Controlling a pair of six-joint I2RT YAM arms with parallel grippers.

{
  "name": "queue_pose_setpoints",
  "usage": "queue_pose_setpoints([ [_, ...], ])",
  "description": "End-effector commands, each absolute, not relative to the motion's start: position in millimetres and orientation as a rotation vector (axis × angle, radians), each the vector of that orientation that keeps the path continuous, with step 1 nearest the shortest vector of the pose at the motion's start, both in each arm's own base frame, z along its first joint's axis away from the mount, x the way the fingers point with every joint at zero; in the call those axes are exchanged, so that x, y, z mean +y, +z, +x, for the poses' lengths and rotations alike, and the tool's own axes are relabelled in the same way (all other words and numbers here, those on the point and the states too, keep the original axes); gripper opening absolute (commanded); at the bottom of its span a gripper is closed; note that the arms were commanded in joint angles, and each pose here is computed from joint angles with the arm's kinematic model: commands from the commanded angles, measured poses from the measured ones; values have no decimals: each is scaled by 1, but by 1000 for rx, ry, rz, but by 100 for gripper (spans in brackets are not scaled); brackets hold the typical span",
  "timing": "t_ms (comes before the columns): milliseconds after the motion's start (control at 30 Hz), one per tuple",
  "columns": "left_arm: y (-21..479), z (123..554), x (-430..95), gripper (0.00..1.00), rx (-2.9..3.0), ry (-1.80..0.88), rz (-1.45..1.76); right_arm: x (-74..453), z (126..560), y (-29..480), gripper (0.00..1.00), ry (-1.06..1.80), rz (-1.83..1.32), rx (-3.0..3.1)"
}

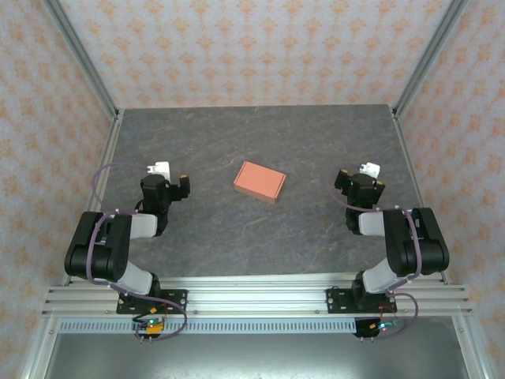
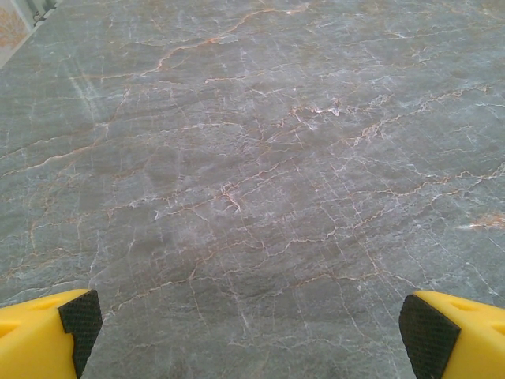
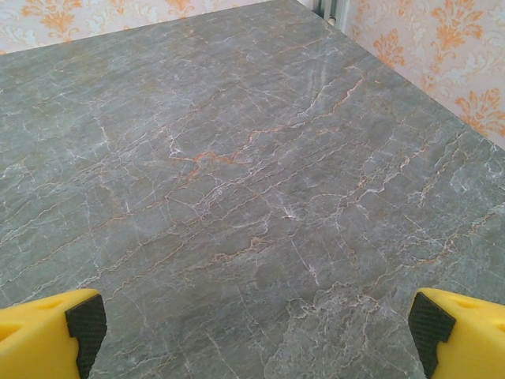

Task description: Fold the paper box

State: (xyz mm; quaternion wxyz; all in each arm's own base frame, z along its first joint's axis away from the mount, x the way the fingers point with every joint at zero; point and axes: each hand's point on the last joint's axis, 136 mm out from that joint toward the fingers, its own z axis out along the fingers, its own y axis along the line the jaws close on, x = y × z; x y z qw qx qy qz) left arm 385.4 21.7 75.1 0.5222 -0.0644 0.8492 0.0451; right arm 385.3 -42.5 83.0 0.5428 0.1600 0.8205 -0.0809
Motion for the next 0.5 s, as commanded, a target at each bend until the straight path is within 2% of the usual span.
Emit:
queue_pose_setpoints([
  [0,93,394,22,100,1973,121,-145,-45,386,93,99,-195,398,1905],
  [467,92,394,22,100,1976,126,-143,-40,388,91,99,-175,368,1919],
])
